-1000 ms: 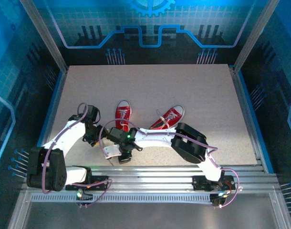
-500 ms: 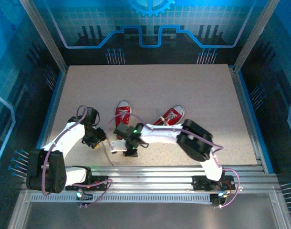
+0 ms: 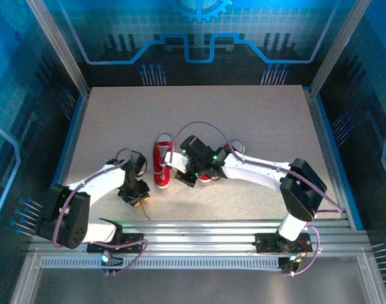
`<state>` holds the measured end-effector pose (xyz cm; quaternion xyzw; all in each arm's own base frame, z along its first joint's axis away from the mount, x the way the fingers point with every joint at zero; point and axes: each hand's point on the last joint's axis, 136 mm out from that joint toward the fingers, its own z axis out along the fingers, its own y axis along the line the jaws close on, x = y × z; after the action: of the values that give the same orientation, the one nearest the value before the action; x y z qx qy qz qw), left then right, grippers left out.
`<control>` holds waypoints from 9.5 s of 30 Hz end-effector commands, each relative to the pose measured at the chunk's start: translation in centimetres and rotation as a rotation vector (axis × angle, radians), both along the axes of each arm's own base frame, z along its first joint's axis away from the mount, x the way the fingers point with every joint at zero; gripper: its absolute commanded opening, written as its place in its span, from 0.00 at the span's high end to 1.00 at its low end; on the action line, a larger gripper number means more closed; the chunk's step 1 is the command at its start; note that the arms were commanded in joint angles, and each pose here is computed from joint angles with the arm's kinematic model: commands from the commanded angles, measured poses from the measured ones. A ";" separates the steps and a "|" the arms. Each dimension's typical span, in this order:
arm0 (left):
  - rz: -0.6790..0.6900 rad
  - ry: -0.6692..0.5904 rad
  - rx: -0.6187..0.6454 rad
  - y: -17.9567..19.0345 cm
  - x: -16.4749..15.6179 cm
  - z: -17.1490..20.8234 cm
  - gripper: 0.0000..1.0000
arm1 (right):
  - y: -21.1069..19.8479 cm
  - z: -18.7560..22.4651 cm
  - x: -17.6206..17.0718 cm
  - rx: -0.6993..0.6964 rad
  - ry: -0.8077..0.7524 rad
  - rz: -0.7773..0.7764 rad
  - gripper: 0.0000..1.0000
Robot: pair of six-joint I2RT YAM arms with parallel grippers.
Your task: Tie the shoes
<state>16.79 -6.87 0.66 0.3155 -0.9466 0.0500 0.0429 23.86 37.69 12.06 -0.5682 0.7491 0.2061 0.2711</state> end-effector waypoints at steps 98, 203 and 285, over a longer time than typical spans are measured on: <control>-0.650 -1.455 -0.319 -10.1 25.8 23.8 0.47 | 3.9 20.9 18.3 0.558 0.153 -0.421 1.00; -1.178 -1.193 -0.435 -4.3 17.1 21.3 1.00 | 5.6 1.0 10.8 0.251 0.362 0.158 1.00; -1.755 -0.963 0.006 -4.5 24.5 5.8 0.19 | 4.1 -5.0 15.5 0.208 0.344 0.110 1.00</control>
<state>43.27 -10.20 6.76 -0.5050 -0.7890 0.1186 -0.3294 38.38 40.90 5.18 -0.5280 0.7451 0.3765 0.1559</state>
